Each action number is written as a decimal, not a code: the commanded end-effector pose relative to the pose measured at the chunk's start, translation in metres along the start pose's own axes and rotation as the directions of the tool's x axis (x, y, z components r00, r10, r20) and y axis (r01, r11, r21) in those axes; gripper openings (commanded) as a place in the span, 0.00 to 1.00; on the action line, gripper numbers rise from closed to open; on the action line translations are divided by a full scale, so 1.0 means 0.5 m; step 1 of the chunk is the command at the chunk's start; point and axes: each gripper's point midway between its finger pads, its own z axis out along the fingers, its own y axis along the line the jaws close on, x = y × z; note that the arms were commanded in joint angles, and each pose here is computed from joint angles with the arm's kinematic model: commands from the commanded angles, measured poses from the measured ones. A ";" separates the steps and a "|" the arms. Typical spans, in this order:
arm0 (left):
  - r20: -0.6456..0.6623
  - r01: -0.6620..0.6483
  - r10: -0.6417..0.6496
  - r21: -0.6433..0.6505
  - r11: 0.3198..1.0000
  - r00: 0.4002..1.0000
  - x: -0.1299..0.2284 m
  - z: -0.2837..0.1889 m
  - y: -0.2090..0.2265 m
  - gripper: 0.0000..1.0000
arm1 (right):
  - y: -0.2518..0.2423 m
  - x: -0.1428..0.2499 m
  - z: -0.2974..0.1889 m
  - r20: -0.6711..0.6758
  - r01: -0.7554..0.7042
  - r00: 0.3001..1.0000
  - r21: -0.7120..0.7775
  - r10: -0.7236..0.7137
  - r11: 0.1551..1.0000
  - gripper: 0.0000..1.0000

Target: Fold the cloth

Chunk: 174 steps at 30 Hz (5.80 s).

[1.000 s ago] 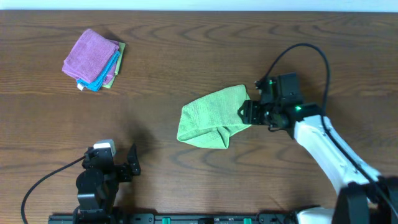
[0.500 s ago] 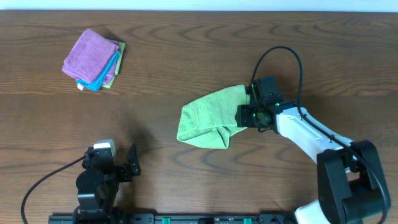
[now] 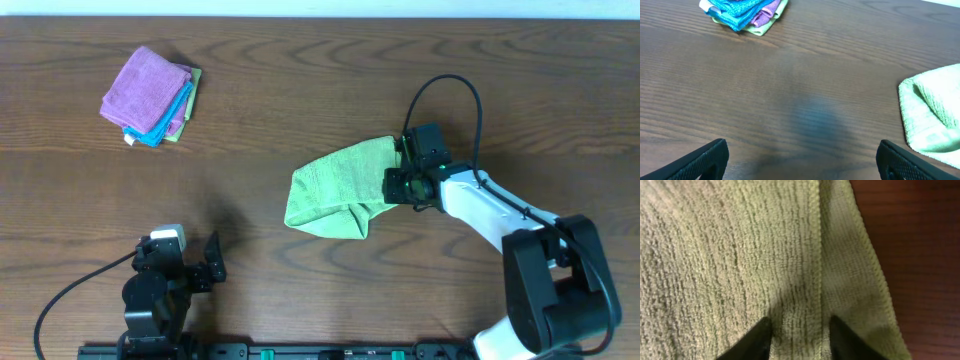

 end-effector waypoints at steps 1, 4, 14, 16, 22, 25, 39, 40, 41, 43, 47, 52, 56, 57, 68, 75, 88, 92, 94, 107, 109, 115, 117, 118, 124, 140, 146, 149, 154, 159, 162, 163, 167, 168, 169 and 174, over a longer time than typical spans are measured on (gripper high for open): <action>0.000 0.007 -0.007 -0.011 1.000 1.000 0.004 0.003 0.005 0.95 | -0.003 0.014 0.014 -0.026 -0.017 1.000 0.010 0.017 1.000 0.32; 0.000 0.007 -0.007 -0.011 1.000 1.000 0.004 0.003 0.005 0.95 | 0.003 0.013 0.014 -0.026 -0.027 0.999 -0.005 0.026 1.000 0.25; 0.000 0.007 -0.007 -0.011 1.000 1.000 0.004 0.003 0.005 0.95 | 0.013 0.013 0.011 -0.036 -0.031 0.999 -0.031 0.029 0.999 0.36; 0.000 0.007 -0.007 -0.011 1.000 1.000 0.004 0.003 0.005 0.95 | 0.018 0.010 0.008 -0.035 -0.031 0.999 -0.042 0.029 0.999 0.37; 0.000 0.007 -0.007 -0.011 1.000 1.000 0.004 0.003 0.005 0.95 | 0.026 -0.005 -0.009 -0.049 -0.032 0.998 -0.036 0.030 0.999 0.28; 0.000 0.007 -0.007 -0.011 1.000 1.000 0.004 0.003 0.005 0.95 | 0.026 -0.007 -0.011 -0.050 -0.032 0.998 -0.036 0.031 0.999 0.20; 0.000 0.007 -0.007 -0.011 1.000 1.000 0.004 0.003 0.005 0.95 | 0.024 0.001 -0.012 -0.067 -0.035 0.997 -0.030 0.033 0.999 0.24; 0.000 0.007 -0.007 -0.011 1.000 1.000 0.004 0.003 0.005 0.95 | 0.024 0.001 -0.012 -0.067 -0.036 0.997 -0.029 0.033 0.999 0.20; 0.000 0.007 -0.007 -0.011 1.000 1.000 0.004 0.003 0.005 0.95 | 0.024 0.001 -0.012 -0.068 -0.036 0.997 -0.029 0.034 0.999 0.16; 0.000 0.007 -0.007 -0.011 1.000 1.000 0.004 0.003 0.005 0.95 | 0.024 0.002 -0.012 -0.069 -0.036 0.997 -0.029 0.034 0.999 0.15; 0.000 0.007 -0.007 -0.011 1.000 1.000 0.004 0.003 0.005 0.96 | 0.026 -0.003 -0.019 -0.073 -0.036 0.997 -0.027 0.034 0.999 0.20; 0.000 0.007 -0.007 -0.011 1.000 1.000 0.004 0.003 0.005 0.96 | 0.033 -0.018 -0.033 -0.075 -0.036 0.997 -0.026 0.034 0.999 0.08; 0.000 0.007 -0.007 -0.011 1.000 1.000 0.004 0.003 0.005 0.95 | 0.035 -0.021 -0.036 -0.074 -0.037 0.997 -0.027 0.034 0.999 0.02; 0.000 0.007 -0.007 -0.011 1.000 1.000 0.004 0.003 0.005 0.95 | 0.035 -0.021 -0.036 -0.074 -0.037 0.997 -0.028 0.034 0.999 0.01; 0.000 0.007 -0.007 -0.011 1.000 1.000 0.004 0.003 0.005 0.95 | 0.125 -0.101 -0.063 0.043 -0.008 0.999 -0.187 0.016 0.982 0.02; 0.000 0.007 -0.007 -0.011 1.000 1.000 0.004 0.003 0.005 0.95 | 0.213 -0.196 -0.098 0.239 0.039 0.970 -0.303 0.036 0.952 0.01; 0.000 0.007 -0.007 -0.011 1.000 1.000 0.004 0.003 0.005 0.95 | 0.189 -0.351 -0.163 0.588 -0.028 0.796 -0.202 0.144 0.979 0.70; 0.000 0.007 -0.007 -0.011 1.000 1.000 0.004 0.003 0.005 0.95 | 0.121 -0.378 -0.176 0.639 -0.180 0.731 -0.156 0.239 0.971 0.99; 0.000 0.007 -0.007 -0.011 1.000 1.000 0.004 0.003 0.005 0.95 | 0.112 -0.377 -0.173 0.626 -0.183 0.740 -0.163 0.246 0.969 0.99; 0.000 0.007 -0.007 -0.011 1.000 1.000 0.004 0.003 0.005 0.95 | 0.070 -0.176 -0.079 0.199 -0.087 0.975 -0.041 0.093 0.995 0.02; 0.000 0.007 -0.007 -0.011 1.000 1.000 0.004 0.003 0.005 0.95 | 0.058 -0.157 -0.073 0.177 -0.066 0.982 0.007 0.064 0.998 0.01; 0.000 0.007 -0.007 -0.011 1.000 1.000 0.004 0.003 0.005 0.95 | 0.025 -0.155 -0.055 0.201 -0.073 0.978 0.106 0.051 0.992 0.01; 0.000 0.007 -0.007 -0.011 1.000 1.000 0.004 0.003 0.005 0.96 | 0.030 -0.161 -0.045 0.208 -0.071 0.977 0.091 0.050 0.993 0.02; 0.000 0.007 -0.007 -0.011 1.000 1.000 0.004 0.003 0.005 0.95 | 0.035 -0.166 -0.037 0.214 -0.069 0.975 0.079 0.050 0.994 0.01; 0.000 0.007 -0.007 -0.011 1.000 1.000 0.004 0.003 0.005 0.96 | 0.074 -0.188 0.022 0.239 -0.039 0.970 -0.011 0.041 0.999 0.02; 0.000 0.007 -0.007 -0.011 1.000 1.000 0.004 0.003 0.005 0.96 | -0.011 -0.179 0.108 0.263 -0.156 0.958 0.156 0.111 0.975 0.02; 0.000 0.007 -0.007 -0.011 1.000 1.000 0.004 0.003 0.005 0.95 | -0.159 -0.124 0.079 0.278 -0.403 0.909 0.384 0.312 0.831 0.02; 0.000 0.007 -0.007 -0.011 1.000 1.000 0.004 0.003 0.005 0.95 | -0.224 -0.077 0.061 0.272 -0.523 0.852 0.455 0.447 0.721 0.02; 0.000 0.007 -0.007 -0.011 1.000 1.000 0.004 0.003 0.005 0.95 | -0.251 -0.046 0.058 0.214 -0.580 0.808 0.448 0.548 0.680 0.02; 0.000 0.007 -0.007 -0.011 1.000 1.000 0.004 0.003 0.005 0.95 | -0.235 -0.074 0.036 0.230 -0.582 0.811 0.404 0.537 0.705 0.02; 0.000 0.007 -0.007 -0.011 1.000 1.000 0.004 0.003 0.005 0.96 | -0.210 -0.111 -0.002 0.239 -0.551 0.835 0.350 0.496 0.758 0.02; 0.000 0.007 -0.007 -0.012 1.000 1.000 0.004 0.003 0.006 0.95 | -0.202 -0.121 -0.019 0.243 -0.546 0.838 0.333 0.489 0.769 0.04; 0.000 0.007 -0.007 -0.011 1.000 1.000 0.004 0.003 0.005 0.96 | -0.179 -0.138 -0.123 0.269 -0.549 0.834 0.303 0.482 0.779 0.50; 0.000 0.007 -0.007 -0.011 1.000 1.000 0.004 0.003 0.005 0.95 | -0.173 -0.140 -0.149 0.275 -0.550 0.832 0.293 0.482 0.782 0.63; 0.000 0.007 -0.007 -0.011 1.000 1.000 0.004 0.003 0.005 0.95 | -0.166 -0.140 -0.185 0.284 -0.551 0.830 0.280 0.481 0.786 0.75; 0.000 0.007 -0.007 -0.011 1.000 1.000 0.004 0.003 0.005 0.95 | -0.113 -0.127 -0.346 0.313 -0.527 0.829 0.164 0.462 0.834 0.92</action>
